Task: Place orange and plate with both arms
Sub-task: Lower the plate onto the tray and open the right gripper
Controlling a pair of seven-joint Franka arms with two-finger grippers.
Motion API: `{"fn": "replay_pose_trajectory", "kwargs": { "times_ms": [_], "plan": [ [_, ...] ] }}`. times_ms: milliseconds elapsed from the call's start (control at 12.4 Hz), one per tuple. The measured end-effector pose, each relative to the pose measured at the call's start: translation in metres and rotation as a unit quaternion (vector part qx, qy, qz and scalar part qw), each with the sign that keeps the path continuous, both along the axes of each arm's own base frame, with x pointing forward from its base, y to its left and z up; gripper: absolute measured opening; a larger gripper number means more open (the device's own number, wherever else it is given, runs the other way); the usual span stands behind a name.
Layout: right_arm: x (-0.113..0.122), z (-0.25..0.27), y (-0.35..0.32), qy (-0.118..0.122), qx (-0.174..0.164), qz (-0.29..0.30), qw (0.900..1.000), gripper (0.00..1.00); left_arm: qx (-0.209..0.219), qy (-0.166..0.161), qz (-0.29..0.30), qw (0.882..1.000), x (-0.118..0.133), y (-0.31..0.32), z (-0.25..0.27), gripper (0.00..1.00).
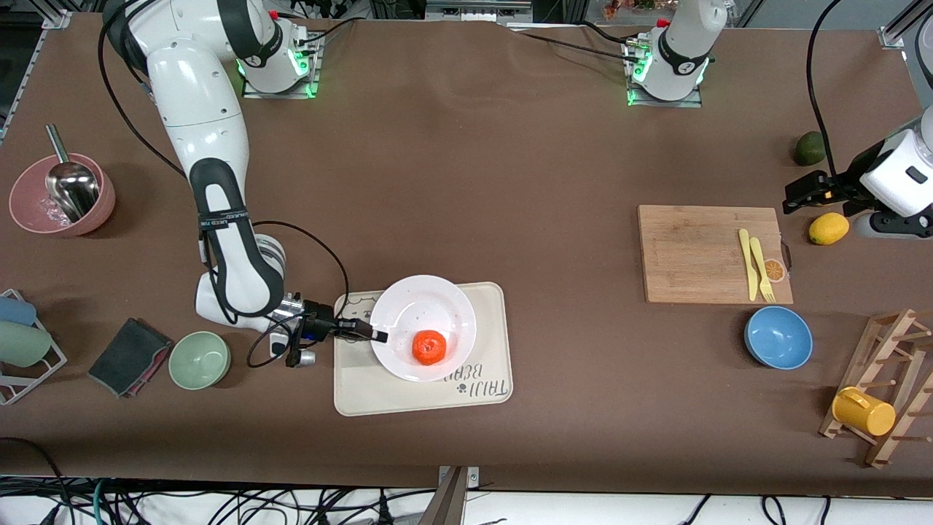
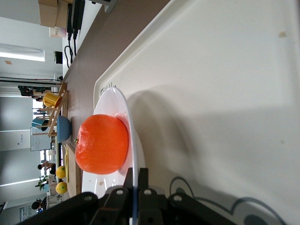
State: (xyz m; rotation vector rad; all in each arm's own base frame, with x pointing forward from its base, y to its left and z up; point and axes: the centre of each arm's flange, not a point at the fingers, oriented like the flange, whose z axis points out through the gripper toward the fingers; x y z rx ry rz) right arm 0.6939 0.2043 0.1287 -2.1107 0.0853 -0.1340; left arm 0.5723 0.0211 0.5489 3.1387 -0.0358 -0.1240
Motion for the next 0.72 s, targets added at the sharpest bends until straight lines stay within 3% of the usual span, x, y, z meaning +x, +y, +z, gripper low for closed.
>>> {"fn": "replay_pose_trajectory", "kwargs": {
  "times_ms": [322, 724],
  "plan": [
    [-0.0006, -0.0054, -0.0017, -0.029, -0.009, 0.02, 0.999, 0.04, 0.0, 0.0, 0.0, 1.0, 0.0, 0.0, 0.0, 1.0],
    [-0.0007, -0.0077, -0.0016, -0.033, -0.01, 0.023, 0.999, 0.04, 0.0, 0.0, 0.0, 1.0, 0.0, 0.0, 0.0, 1.0]
  ]
}}
